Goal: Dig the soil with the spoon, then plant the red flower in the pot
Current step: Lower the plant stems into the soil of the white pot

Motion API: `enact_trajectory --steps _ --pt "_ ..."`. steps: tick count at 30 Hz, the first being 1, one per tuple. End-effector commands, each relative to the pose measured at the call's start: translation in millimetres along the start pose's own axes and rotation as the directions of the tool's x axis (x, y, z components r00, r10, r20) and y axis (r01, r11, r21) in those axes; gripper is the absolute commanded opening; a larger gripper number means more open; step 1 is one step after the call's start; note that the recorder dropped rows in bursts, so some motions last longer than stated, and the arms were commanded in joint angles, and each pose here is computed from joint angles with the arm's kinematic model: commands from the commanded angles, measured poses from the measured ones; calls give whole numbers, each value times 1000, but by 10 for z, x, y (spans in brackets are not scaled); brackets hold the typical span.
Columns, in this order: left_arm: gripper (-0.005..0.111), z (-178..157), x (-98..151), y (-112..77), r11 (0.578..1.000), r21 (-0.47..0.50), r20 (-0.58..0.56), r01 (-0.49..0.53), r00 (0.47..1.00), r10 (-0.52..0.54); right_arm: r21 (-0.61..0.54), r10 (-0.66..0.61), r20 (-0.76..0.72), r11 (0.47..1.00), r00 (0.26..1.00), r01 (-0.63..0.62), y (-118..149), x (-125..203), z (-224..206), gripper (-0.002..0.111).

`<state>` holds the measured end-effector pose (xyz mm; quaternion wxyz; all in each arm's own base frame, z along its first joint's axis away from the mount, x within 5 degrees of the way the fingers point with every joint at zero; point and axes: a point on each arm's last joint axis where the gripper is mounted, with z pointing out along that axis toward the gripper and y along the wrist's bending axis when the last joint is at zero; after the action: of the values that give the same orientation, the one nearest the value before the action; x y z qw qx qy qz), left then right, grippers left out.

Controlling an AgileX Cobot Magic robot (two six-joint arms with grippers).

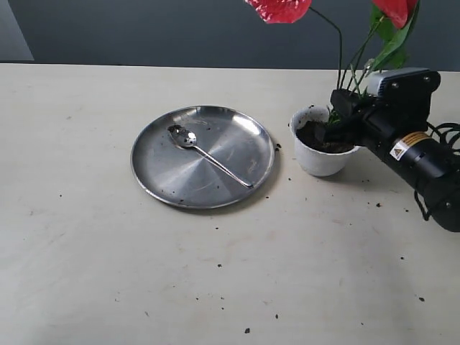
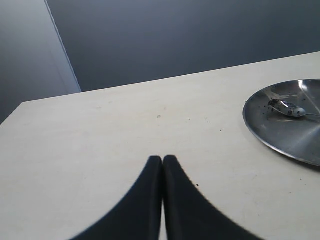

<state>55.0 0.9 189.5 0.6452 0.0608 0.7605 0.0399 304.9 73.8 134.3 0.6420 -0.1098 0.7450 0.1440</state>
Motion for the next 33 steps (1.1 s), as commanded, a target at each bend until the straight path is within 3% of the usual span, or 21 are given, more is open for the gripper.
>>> enact_trajectory --steps 1,15,33 --pt "2 2 -13 -2 1000 4 5 4 1000 -4 -19 -7 -95 1000 995 5 -1 175 -1 -1" --pt "2 2 -13 -2 1000 4 5 4 1000 -4 17 78 -225 997 971 -76 -11 317 -62 -1" --pt "2 2 -13 -2 1000 4 5 4 1000 -4 49 89 -376 996 923 -76 -14 496 -185 -1"
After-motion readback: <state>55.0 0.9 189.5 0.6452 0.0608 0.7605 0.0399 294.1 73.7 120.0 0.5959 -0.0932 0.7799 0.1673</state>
